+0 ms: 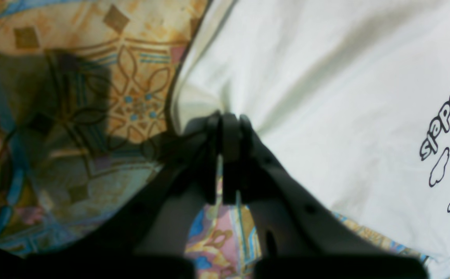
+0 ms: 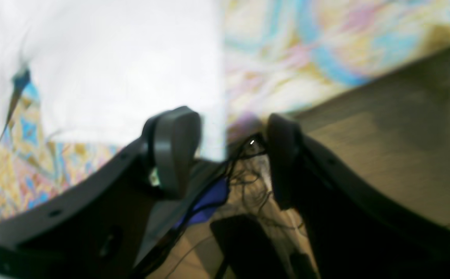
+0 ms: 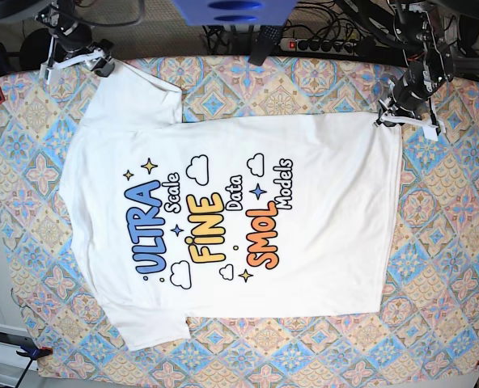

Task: Fold the T-shirt properly
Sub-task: 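Move the right gripper to the other shoulder corner and grasp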

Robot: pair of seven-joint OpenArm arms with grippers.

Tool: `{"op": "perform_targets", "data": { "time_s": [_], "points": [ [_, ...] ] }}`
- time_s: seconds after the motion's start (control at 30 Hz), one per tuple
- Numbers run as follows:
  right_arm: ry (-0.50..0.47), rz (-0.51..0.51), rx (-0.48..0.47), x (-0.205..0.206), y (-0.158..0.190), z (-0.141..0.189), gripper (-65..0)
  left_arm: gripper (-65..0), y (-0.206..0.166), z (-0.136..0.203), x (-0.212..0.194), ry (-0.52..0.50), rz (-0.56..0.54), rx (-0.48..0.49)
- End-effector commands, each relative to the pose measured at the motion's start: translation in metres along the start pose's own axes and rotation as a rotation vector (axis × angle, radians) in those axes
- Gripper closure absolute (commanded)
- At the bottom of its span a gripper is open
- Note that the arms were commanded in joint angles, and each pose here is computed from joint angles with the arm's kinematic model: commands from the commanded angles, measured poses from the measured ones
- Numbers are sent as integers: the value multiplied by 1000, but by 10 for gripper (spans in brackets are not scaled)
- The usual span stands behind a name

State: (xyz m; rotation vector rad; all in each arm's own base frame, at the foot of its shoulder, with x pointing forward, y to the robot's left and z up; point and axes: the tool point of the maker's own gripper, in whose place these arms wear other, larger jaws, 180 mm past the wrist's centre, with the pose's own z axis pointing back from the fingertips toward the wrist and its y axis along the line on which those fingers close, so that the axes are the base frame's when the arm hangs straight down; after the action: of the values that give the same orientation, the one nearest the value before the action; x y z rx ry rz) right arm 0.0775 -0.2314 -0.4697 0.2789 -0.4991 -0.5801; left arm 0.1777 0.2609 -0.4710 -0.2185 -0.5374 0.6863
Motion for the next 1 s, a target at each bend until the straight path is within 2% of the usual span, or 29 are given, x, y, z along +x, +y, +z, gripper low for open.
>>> {"op": "perform_targets", "data": {
  "time_s": [0.0, 0.1, 0.23, 0.47, 0.57, 0.77, 0.97],
  "points": [
    [-29, 22, 25, 11, 8, -1, -304, 0, 1, 3, 8, -16, -16, 3],
    [-42, 34, 85, 23, 33, -20, -304, 0, 1, 3, 8, -16, -16, 3],
    [10, 10, 70, 5, 25, -31, -304, 0, 2, 3, 7, -15, -16, 4],
    [17, 11, 72, 3, 25, -30, -303, 0, 2, 3, 7, -15, -16, 4],
    [54, 19, 81, -2, 29, -28, -303, 0, 2, 3, 7, -15, -16, 4],
    [35, 53, 119, 8, 46, -23, -303, 0, 2, 3, 7, -15, -16, 4],
    [58, 80, 166, -1, 66, -24, -303, 0, 2, 3, 7, -14, -15, 5]
  ]
}}
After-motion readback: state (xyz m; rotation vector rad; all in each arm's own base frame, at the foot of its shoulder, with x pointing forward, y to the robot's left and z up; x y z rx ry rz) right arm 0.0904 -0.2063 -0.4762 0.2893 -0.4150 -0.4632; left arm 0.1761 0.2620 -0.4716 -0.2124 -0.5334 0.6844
